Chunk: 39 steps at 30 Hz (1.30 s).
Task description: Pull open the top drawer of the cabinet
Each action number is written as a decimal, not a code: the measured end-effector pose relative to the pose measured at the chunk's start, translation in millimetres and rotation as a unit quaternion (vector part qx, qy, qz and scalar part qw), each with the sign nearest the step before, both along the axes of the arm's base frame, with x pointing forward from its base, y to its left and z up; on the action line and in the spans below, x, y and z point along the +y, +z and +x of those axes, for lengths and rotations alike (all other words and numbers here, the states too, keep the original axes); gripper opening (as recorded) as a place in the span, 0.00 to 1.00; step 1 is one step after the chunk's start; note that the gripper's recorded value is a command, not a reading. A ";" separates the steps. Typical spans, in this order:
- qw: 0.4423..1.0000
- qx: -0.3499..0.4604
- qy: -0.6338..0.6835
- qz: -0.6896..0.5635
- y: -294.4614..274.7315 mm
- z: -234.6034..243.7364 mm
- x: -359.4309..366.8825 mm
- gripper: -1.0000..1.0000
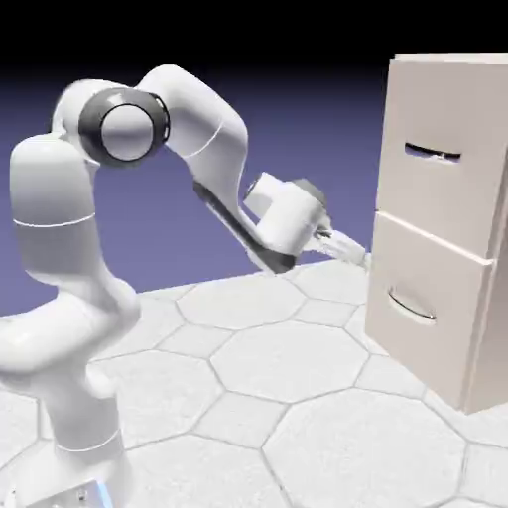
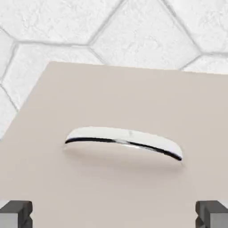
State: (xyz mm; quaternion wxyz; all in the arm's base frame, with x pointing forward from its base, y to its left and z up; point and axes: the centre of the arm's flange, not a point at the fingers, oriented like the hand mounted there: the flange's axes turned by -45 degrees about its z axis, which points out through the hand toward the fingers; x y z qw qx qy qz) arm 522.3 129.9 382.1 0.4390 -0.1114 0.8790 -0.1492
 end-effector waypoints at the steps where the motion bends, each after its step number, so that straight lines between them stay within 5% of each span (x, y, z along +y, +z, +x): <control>1: 0.999 -0.005 0.024 -0.026 3.5 2.9 0.2 0.50; 10: 0.940 -0.089 0.194 -0.267 59.0 29.5 -9.9 0.50; 19: 0.795 -0.198 0.240 -0.521 157.7 45.9 -47.8 0.50; 30: 0.790 -0.202 0.238 -0.528 163.3 91.9 -50.2 0.50; 31: 0.789 -0.201 0.239 -0.529 161.5 96.0 -49.5 0.00; 39: 0.789 -0.201 0.239 -0.529 161.6 62.2 -49.5 0.00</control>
